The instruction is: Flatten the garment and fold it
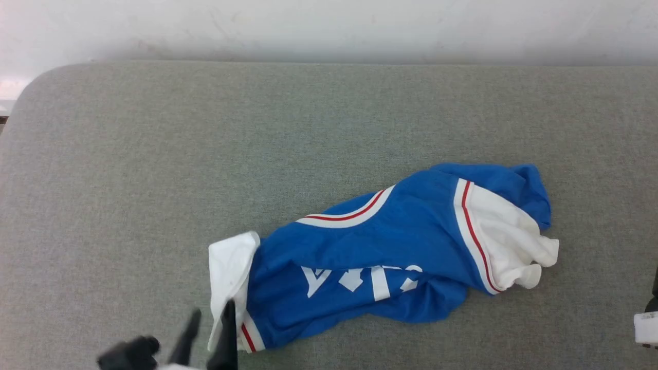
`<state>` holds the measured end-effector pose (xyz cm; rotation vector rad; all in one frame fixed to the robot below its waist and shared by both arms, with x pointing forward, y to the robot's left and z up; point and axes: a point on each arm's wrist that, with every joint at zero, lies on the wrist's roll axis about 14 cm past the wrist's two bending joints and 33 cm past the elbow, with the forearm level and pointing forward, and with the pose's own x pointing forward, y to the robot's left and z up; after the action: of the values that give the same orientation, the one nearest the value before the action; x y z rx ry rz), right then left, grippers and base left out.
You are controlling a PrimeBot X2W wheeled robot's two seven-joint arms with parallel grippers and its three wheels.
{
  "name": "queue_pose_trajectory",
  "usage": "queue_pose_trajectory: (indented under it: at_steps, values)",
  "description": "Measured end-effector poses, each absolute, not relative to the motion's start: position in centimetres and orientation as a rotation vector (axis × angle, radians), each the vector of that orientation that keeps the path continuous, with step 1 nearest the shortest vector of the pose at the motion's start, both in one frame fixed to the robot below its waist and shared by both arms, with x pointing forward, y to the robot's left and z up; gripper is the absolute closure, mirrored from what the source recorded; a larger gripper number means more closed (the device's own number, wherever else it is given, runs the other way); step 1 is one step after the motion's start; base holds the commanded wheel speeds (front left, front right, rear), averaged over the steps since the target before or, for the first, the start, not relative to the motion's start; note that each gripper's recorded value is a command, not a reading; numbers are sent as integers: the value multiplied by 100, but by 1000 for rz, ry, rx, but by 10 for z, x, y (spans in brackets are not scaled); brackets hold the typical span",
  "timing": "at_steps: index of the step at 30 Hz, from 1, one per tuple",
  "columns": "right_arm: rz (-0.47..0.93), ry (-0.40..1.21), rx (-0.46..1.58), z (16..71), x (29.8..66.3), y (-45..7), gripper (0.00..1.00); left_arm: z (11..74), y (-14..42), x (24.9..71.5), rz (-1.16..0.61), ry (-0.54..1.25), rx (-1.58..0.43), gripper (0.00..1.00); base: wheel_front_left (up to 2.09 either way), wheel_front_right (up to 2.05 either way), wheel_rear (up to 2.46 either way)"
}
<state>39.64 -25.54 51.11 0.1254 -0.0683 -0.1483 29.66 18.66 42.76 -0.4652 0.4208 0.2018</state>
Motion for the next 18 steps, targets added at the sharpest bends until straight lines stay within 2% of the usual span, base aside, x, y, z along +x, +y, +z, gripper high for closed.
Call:
queue_pose_trajectory:
  at_steps: [4, 10, 13, 18]
  values:
    - [-140, -68, 128, 511, 398, -253, 0, 473, 198, 326, 186, 228, -462, 0, 0, 0, 0]
    - [-134, -51, 131, 505, 401, -250, 0, 554, 186, 386, -29, -47, -203, 0, 0, 0, 0]
    - [-134, -50, 134, 503, 405, -249, 0, 555, 154, 412, -190, -30, -51, 0, 0, 0, 0]
    - [-145, -41, 132, 498, 409, -252, 0, 498, 107, 434, -425, 193, 101, 0, 0, 0, 0]
